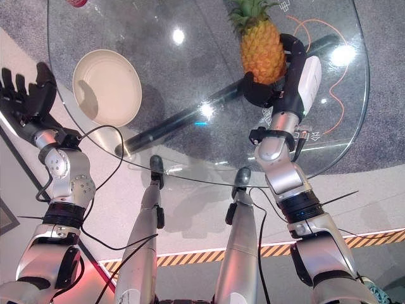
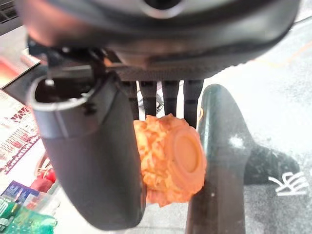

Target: Pick up the fruit to the plate

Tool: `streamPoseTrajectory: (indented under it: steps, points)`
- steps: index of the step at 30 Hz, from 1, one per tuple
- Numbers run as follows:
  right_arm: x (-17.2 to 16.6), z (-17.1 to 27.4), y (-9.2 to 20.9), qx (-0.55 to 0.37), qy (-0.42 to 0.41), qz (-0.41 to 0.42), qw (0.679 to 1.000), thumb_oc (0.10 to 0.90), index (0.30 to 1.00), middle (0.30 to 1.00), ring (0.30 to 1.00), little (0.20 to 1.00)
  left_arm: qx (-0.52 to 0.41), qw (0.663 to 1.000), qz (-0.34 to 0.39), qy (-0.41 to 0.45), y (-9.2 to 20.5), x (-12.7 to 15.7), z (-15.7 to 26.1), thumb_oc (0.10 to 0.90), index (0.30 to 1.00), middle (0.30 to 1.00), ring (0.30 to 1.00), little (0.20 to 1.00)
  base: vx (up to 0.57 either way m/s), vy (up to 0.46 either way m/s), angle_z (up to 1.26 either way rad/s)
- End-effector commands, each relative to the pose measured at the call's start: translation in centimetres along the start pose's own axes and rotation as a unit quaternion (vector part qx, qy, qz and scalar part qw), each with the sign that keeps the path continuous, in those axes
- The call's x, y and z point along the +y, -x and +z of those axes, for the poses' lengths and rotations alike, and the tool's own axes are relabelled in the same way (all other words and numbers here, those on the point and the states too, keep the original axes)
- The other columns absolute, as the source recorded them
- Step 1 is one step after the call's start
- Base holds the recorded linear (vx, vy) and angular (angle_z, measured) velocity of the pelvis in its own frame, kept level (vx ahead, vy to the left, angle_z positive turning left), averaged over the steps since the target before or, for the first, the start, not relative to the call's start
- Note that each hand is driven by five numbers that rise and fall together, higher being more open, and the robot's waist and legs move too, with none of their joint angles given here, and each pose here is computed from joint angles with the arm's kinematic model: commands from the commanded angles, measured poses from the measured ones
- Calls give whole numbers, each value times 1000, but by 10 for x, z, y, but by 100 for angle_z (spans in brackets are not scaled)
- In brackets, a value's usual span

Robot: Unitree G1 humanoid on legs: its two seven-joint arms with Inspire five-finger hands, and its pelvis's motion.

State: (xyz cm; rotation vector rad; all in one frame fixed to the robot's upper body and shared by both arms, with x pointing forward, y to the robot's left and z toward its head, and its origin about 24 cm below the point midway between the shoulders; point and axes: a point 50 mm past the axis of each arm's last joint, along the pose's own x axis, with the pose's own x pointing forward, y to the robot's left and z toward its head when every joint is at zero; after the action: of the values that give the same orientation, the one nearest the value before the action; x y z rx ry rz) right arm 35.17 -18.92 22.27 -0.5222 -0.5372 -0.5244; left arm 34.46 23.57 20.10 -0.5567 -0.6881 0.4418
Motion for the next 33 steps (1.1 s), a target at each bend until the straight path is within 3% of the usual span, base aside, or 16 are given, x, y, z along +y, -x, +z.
streamPoseTrajectory:
  steps: [1,14,33]
  points:
    - [-30,71,-13,-180,-68,-76,978,100,300,300,300,200,-76,990,-112,51,-13,-33,38,800,900,900,900,900,0,0,0]
    - [-20,110,-1,-274,-91,-8,957,100,300,300,300,200,44,956,-257,138,4,-72,14,800,900,900,900,900,-3,-1,0]
    - [-3,141,14,-332,-97,68,936,100,300,300,300,200,157,872,-356,298,29,-108,-1,800,900,900,900,900,0,0,0]
